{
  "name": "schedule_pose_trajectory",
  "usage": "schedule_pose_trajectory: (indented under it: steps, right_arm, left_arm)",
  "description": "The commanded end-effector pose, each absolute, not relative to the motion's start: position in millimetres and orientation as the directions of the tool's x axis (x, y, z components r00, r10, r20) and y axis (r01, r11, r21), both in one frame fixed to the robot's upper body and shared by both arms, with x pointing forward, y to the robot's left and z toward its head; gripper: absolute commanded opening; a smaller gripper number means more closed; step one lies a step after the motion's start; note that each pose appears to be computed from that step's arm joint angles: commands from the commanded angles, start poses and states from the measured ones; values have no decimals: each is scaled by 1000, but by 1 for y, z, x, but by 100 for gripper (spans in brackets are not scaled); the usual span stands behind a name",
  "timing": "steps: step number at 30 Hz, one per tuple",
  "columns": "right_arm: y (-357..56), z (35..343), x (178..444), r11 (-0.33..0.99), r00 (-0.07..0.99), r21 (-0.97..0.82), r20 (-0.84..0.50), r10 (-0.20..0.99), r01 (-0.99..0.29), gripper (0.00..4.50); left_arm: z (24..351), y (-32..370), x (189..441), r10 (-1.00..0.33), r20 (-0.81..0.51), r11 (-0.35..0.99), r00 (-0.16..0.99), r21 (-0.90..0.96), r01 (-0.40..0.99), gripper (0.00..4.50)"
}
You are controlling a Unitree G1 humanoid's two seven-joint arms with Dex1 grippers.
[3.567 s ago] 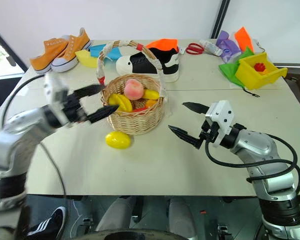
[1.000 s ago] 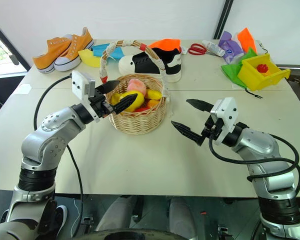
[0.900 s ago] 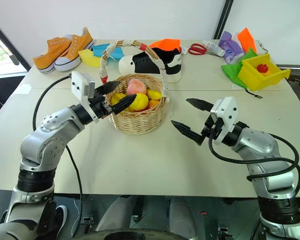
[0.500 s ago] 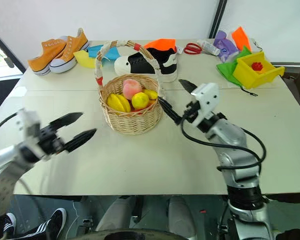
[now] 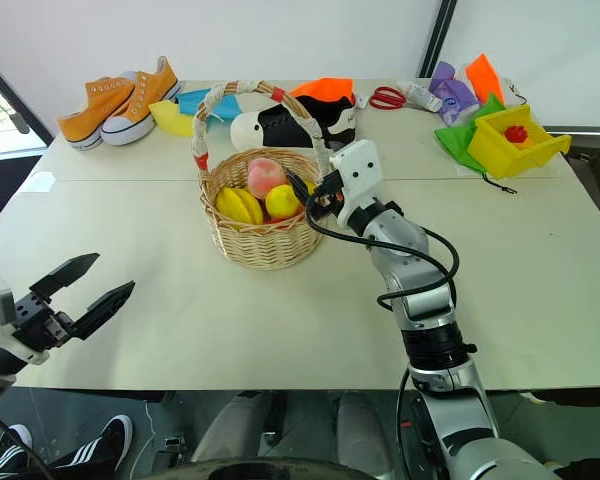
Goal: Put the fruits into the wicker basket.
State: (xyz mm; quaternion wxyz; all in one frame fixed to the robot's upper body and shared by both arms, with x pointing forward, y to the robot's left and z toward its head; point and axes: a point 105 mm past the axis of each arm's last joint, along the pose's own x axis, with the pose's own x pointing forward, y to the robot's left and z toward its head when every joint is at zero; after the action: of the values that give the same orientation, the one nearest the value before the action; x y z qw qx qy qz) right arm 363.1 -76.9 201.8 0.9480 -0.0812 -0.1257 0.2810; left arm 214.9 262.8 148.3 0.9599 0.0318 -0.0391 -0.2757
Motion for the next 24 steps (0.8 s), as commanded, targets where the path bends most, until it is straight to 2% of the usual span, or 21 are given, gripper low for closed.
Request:
schedule_pose_trajectory:
  steps: [1,7,10,15,18,20,22,24]
  right_arm:
    - [-81,211,369,842,819,-243,215,532,-482,313]
    - [-87,213,369,853,825,-237,235,515,-465,12]
    - [-97,219,370,867,833,-235,253,491,-440,10]
    - [-143,226,369,904,870,-234,268,414,-358,10]
    - [-190,228,364,938,911,-226,262,319,-263,10]
    - [-226,231,359,969,942,-184,263,210,-164,10]
    - [-278,230,343,977,966,-211,245,79,-27,10]
    - [-307,229,327,963,973,-263,229,7,55,10]
  left_arm:
    - [161,257,214,-545,93,836,833,132,532,450]
    - [160,252,218,-561,97,827,822,127,548,450]
    - [160,248,223,-576,101,816,811,129,564,450]
    - [162,234,234,-627,117,779,770,119,616,450]
    - [164,221,245,-665,135,747,735,111,656,450]
    - [165,214,251,-688,143,726,712,106,680,450]
    - [164,198,260,-736,141,676,662,106,729,450]
    - [165,186,266,-777,138,629,615,109,770,450]
